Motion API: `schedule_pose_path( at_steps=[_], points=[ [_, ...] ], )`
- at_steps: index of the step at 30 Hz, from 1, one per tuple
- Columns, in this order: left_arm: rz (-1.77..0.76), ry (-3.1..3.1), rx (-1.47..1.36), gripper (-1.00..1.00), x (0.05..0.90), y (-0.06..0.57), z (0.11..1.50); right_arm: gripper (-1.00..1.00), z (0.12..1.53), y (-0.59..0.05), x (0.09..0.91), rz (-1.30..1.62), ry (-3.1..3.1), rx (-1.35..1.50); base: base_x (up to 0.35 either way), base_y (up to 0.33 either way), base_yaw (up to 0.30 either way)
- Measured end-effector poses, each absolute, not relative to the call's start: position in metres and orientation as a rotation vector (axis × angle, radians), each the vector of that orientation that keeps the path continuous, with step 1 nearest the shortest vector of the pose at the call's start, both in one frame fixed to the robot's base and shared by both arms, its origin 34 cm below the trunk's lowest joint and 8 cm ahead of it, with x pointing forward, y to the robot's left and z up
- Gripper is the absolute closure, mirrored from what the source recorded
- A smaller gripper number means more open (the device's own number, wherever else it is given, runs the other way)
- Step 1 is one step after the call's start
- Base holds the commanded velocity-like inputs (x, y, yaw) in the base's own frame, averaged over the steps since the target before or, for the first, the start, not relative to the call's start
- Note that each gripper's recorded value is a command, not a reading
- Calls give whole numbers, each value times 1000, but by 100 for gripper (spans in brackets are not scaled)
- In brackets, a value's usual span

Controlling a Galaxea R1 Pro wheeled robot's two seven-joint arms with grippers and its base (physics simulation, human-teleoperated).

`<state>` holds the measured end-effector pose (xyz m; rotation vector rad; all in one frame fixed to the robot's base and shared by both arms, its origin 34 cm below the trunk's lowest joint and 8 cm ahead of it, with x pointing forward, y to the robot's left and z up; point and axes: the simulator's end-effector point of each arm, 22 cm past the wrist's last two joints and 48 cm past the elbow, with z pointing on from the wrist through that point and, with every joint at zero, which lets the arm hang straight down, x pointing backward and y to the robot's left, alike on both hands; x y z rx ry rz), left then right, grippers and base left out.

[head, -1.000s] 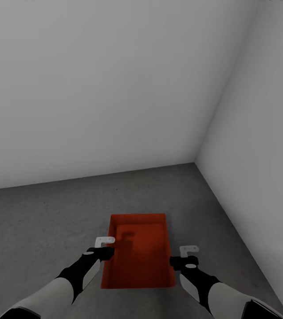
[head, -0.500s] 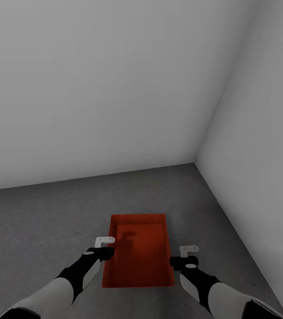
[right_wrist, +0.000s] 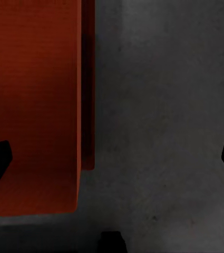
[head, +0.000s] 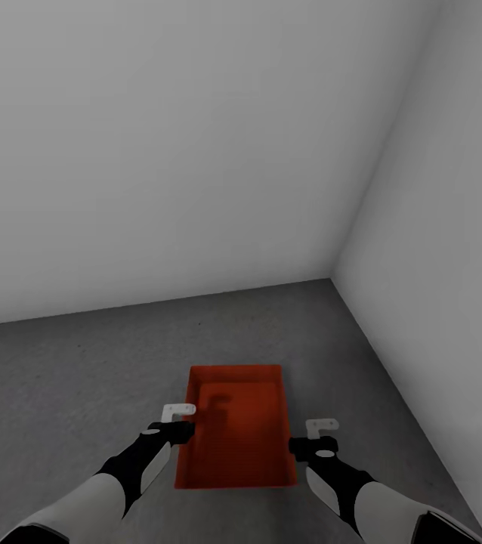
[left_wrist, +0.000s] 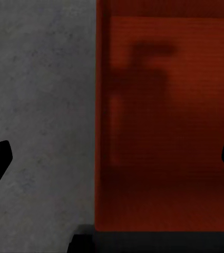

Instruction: Move the two storage containers from the living room to the garage. In the garage, place one container on the floor and stack the other container on top of it (either order is fine).

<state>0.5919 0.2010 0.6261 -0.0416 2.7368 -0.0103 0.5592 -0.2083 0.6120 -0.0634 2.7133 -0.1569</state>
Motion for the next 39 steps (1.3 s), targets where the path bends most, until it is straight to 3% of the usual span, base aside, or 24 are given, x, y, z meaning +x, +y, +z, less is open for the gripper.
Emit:
schedule_pose_path(
  at_steps=[39],
  points=[
    [-11, 2720, -44, -100, 588, 201, 644, -100, 627, -210, 551, -160, 2714, -63, 0, 0, 0]
  ],
)
